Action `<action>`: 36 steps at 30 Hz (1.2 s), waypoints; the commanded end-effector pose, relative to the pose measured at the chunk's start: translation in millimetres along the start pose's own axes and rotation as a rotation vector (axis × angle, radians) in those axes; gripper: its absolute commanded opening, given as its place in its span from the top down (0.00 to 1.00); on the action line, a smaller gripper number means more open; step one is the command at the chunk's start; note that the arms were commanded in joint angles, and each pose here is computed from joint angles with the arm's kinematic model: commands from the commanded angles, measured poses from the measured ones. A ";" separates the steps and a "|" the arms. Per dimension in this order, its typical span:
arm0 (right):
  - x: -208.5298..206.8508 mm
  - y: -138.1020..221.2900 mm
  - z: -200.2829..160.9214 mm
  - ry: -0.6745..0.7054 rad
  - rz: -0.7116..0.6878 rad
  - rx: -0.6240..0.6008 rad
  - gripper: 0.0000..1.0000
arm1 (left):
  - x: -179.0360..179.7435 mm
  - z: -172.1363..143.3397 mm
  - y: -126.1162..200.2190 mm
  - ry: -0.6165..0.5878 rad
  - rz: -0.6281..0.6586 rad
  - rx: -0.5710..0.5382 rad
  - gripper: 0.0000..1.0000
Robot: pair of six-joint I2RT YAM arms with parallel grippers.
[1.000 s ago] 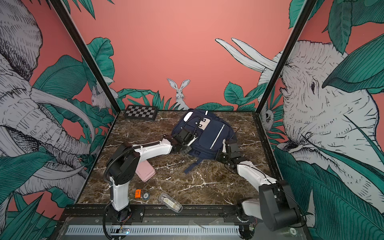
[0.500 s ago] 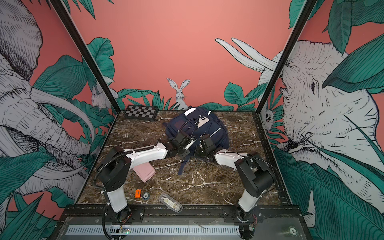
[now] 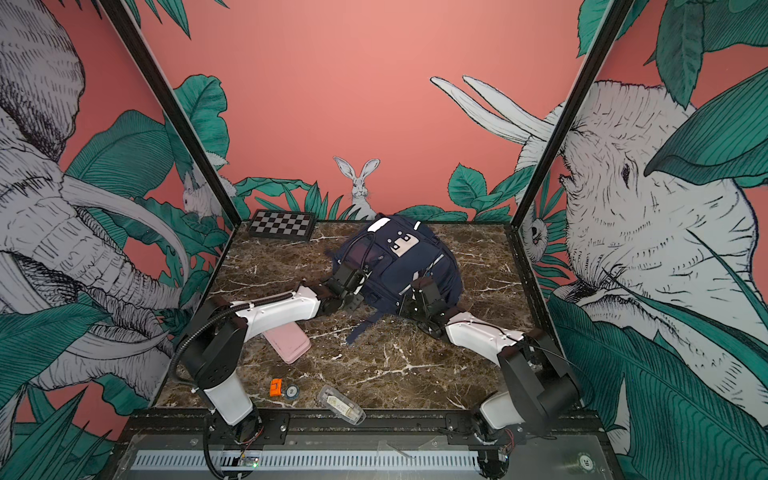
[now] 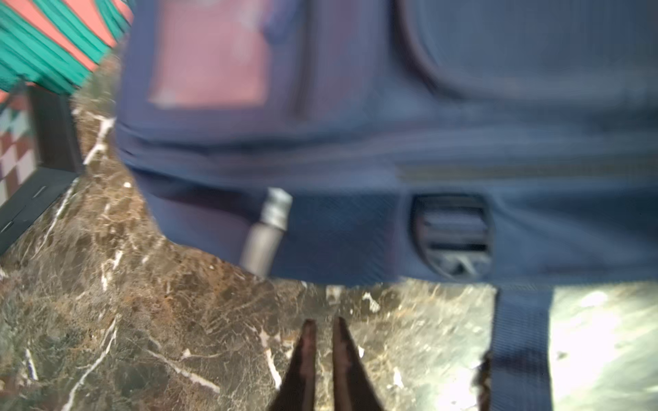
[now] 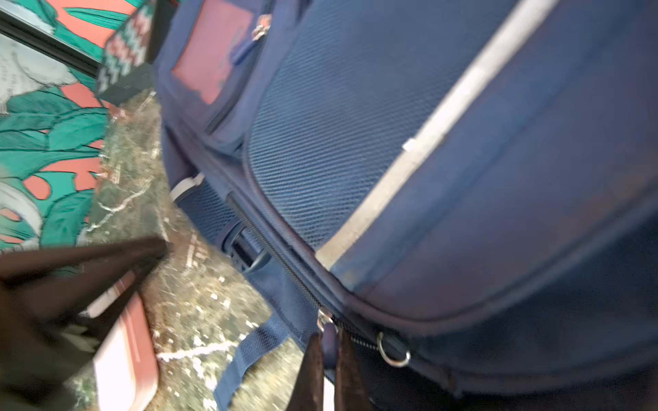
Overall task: Pack books, pencil case, and school supplies into a backpack
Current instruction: Unzip the student bag at the top-center of the table.
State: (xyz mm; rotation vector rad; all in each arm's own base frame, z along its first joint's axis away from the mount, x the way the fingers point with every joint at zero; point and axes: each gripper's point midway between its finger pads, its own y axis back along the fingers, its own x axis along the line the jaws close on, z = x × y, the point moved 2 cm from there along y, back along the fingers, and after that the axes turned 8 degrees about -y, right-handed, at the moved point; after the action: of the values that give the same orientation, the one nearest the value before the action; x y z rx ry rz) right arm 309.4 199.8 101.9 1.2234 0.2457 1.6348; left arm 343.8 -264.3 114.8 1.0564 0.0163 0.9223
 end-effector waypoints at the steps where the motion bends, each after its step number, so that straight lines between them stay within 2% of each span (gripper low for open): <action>1: -27.8 16.1 1.8 -0.004 -0.048 -0.003 1.00 | 19.1 39.6 18.6 0.038 0.039 -0.115 0.75; 7: -68.0 54.5 34.0 -0.065 -0.091 -0.078 1.00 | 11.3 47.5 -11.7 -0.008 -0.003 -0.036 0.74; 10: -66.8 59.8 39.8 -0.047 -0.092 -0.067 1.00 | -3.9 41.9 -20.7 0.012 -0.077 -0.027 0.73; 12: -63.0 54.6 36.6 -0.055 -0.062 -0.035 1.00 | -8.6 36.1 -22.3 0.036 -0.095 -0.017 0.68; 15: -66.6 45.6 28.5 -0.070 -0.051 -0.008 1.00 | -18.1 26.1 -26.7 0.044 -0.130 -0.011 0.56; 17: -69.5 40.3 23.5 -0.079 -0.049 0.006 1.00 | -27.2 20.5 -31.5 0.044 -0.172 0.015 0.52; 22: -57.6 28.2 12.7 -0.064 -0.039 0.031 1.00 | -49.7 9.6 -39.5 0.061 -0.277 0.024 0.53; 29: -19.7 -5.9 -0.2 -0.032 -0.013 0.058 1.00 | -57.6 -9.6 -44.0 0.060 -0.291 0.055 0.53; 36: 12.0 -44.1 3.1 -0.041 0.013 0.059 1.00 | -60.7 -20.2 -42.5 0.064 -0.294 0.065 0.54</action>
State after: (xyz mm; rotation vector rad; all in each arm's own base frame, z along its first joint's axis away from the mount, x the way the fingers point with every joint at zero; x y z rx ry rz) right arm 325.2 202.7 72.6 1.2798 0.3295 1.5651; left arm 351.2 -308.0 75.0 0.9659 0.1611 0.7613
